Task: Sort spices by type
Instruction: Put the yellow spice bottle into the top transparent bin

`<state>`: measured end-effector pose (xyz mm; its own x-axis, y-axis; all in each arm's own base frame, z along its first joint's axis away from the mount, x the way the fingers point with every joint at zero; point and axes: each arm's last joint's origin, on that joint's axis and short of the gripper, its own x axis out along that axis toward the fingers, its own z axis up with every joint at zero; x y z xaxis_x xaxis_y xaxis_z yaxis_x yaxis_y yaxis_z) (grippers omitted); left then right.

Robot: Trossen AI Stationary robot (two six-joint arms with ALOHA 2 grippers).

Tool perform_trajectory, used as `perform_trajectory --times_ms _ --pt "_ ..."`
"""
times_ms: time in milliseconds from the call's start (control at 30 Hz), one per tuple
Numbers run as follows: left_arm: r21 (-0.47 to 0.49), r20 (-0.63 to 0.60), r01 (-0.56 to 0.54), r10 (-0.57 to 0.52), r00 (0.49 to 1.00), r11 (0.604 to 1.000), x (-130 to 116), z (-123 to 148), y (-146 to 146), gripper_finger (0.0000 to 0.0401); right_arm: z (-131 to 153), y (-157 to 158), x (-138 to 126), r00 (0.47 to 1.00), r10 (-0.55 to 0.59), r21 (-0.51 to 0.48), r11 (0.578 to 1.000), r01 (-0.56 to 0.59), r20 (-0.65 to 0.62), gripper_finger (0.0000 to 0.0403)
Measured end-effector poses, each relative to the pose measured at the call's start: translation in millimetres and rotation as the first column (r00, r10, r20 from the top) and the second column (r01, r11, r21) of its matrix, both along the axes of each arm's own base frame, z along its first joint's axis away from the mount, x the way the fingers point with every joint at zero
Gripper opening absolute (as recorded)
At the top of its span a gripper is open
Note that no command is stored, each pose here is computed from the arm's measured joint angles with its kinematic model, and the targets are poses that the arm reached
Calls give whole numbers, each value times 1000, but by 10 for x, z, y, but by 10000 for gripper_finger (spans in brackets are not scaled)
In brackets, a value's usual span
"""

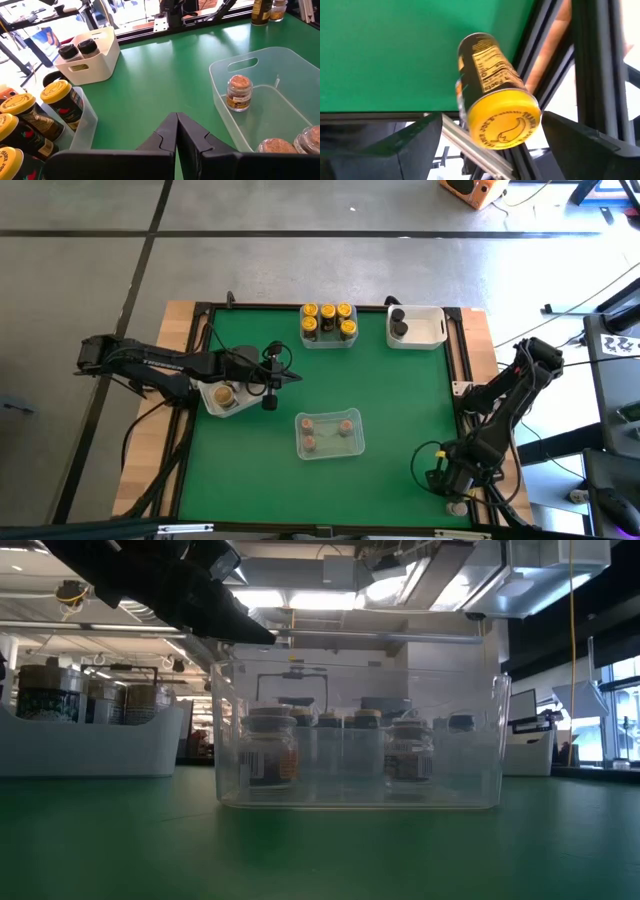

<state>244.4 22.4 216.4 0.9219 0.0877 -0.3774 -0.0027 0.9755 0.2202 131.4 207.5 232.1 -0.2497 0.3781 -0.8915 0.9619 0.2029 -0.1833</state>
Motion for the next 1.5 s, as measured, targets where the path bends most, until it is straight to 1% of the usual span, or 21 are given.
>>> perform_trajectory --times_ms 200,300,367,533,633,767,867,933,1067,1300,1400,1500 --pt "0 0 0 0 1000 1000 0 0 0 4 -6 6 9 1000 -7 0 1000 7 3 342" --pt "0 0 0 0 1000 1000 0 0 0 4 -21 18 8 1000 -4 26 1000 4 -11 342" --pt "0 0 0 0 1000 1000 0 1 0 4 -68 10 1 1000 -3 26 1000 4 -15 342" --pt "3 0 1 -1 1000 1000 0 0 0 4 -237 53 33 1000 -2 63 998 1 15 342" --pt "3 0 2 -2 1000 1000 0 0 0 4 -279 72 48 999 -2 85 996 -1 37 342" --pt "4 0 1 -1 1000 1000 0 0 0 4 -312 49 39 999 0 54 999 -3 53 342" --pt "4 0 1 -1 1000 1000 0 0 0 4 -320 45 39 998 14 53 998 -17 64 340" --pt "4 0 1 -1 1000 1000 0 0 0 4 -318 50 40 998 14 60 998 -18 63 332" --pt "4 0 2 -2 1000 1000 0 1 0 4 -308 67 35 999 25 101 995 -28 29 300" --pt "4 0 2 -2 1000 1000 0 1 0 3 -303 68 23 999 36 122 992 -35 -6 252" --pt "11 0 4 -4 1000 1000 0 1 0 3 -302 69 21 999 41 127 991 -40 -11 236" --pt "11 0 4 -4 1000 1000 0 1 0 3 -305 65 25 998 54 120 991 -56 15 234"
